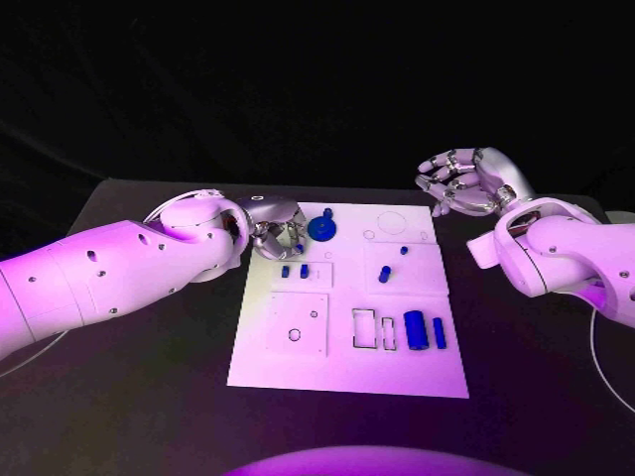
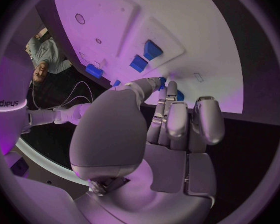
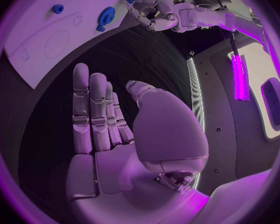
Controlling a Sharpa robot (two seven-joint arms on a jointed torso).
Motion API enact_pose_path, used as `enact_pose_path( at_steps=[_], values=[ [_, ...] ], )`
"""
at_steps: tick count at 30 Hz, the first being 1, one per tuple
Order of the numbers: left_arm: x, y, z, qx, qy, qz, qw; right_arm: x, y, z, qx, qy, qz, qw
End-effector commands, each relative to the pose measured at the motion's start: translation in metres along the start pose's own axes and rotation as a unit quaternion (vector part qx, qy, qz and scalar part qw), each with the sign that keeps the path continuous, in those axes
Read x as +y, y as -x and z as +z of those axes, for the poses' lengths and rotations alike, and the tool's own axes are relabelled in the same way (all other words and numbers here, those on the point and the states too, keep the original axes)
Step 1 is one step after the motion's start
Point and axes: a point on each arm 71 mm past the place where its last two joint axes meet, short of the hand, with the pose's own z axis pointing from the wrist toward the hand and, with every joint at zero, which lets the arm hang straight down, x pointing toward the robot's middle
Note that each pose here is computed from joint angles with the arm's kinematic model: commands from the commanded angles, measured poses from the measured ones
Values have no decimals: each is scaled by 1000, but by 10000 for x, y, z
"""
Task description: Assemble the parts on the task board
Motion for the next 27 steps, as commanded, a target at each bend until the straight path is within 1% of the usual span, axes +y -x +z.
enact_pose_path(
  at_steps=[1, 6, 11, 19, 27],
  values=[
    [6, -23, 2, 17, 11, -1, 1000, 10, -9, -3, 3, 6, 0, 1000],
    [21, -32, 0, 21, 19, 0, 1000, 9, -10, -3, 4, 6, 0, 1000],
    [21, -31, 3, 20, 20, 0, 1000, 8, -9, -3, 5, 5, 0, 1000],
    [3, -29, 25, 14, 14, -3, 1000, 9, -14, -1, 5, 5, 0, 1000],
    [-31, -25, 43, 6, 4, -6, 1000, 7, -13, -2, 5, 5, 0, 1000]
  ],
)
